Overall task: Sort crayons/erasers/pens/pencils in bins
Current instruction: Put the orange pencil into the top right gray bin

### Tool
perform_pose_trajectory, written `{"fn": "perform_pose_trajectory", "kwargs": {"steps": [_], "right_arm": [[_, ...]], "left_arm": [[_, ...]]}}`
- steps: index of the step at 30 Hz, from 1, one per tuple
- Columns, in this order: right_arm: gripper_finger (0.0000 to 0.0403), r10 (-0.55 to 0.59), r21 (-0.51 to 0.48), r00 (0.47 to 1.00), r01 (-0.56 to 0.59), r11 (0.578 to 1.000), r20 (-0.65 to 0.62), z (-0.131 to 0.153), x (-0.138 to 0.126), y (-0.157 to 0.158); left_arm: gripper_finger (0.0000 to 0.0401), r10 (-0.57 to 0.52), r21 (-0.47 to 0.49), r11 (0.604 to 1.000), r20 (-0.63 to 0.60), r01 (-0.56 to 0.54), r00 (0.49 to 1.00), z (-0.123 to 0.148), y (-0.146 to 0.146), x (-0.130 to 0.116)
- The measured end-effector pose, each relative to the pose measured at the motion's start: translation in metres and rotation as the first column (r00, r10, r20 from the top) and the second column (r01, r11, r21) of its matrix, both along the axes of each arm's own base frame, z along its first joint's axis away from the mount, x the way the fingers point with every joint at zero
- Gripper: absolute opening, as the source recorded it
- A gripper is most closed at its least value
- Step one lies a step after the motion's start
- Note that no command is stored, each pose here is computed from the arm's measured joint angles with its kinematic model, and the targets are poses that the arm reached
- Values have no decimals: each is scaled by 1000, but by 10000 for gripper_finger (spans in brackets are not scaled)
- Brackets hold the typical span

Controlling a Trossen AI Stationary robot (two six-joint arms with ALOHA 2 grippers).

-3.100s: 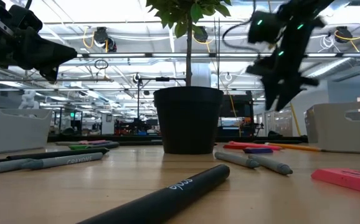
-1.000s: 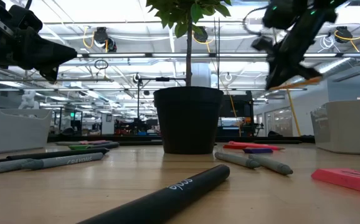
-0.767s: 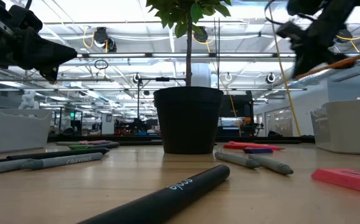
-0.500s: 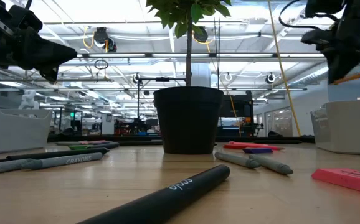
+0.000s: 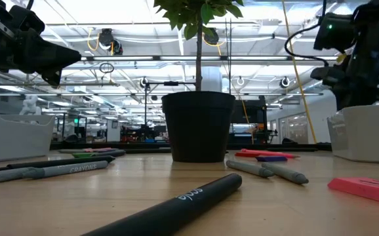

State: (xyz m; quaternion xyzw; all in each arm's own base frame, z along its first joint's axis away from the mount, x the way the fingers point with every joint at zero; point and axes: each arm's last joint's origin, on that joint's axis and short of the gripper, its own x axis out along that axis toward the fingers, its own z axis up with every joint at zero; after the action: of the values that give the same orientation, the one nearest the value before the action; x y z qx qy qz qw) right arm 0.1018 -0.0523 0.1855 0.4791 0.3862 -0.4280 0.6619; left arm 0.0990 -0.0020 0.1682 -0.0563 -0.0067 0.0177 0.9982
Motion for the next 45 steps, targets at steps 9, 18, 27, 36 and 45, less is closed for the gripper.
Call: {"fn": "perform_pose_trajectory", "kwargs": {"steps": [9, 18, 27, 36, 45], "right_arm": [[63, 71, -44, 997, -71, 997, -8, -1, 3, -2], [69, 103, -175, 987, -124, 977, -123, 43, 25, -10], [68, 182, -231, 945, -248, 941, -272, 32, 100, -29], [79, 260, -200, 947, -296, 934, -188, -21, 150, -56], [76, 267, -185, 946, -300, 936, -182, -51, 166, -62]], "left_arm": [[42, 0, 0, 1000, 0, 0, 1000, 0, 0, 0], [42, 0, 0, 1000, 0, 0, 1000, 0, 0, 0], [42, 0, 0, 1000, 0, 0, 1000, 0, 0, 0], [42, 0, 0, 1000, 0, 0, 1000, 0, 0, 0], [42, 0, 0, 1000, 0, 0, 1000, 0, 0, 0]]}}
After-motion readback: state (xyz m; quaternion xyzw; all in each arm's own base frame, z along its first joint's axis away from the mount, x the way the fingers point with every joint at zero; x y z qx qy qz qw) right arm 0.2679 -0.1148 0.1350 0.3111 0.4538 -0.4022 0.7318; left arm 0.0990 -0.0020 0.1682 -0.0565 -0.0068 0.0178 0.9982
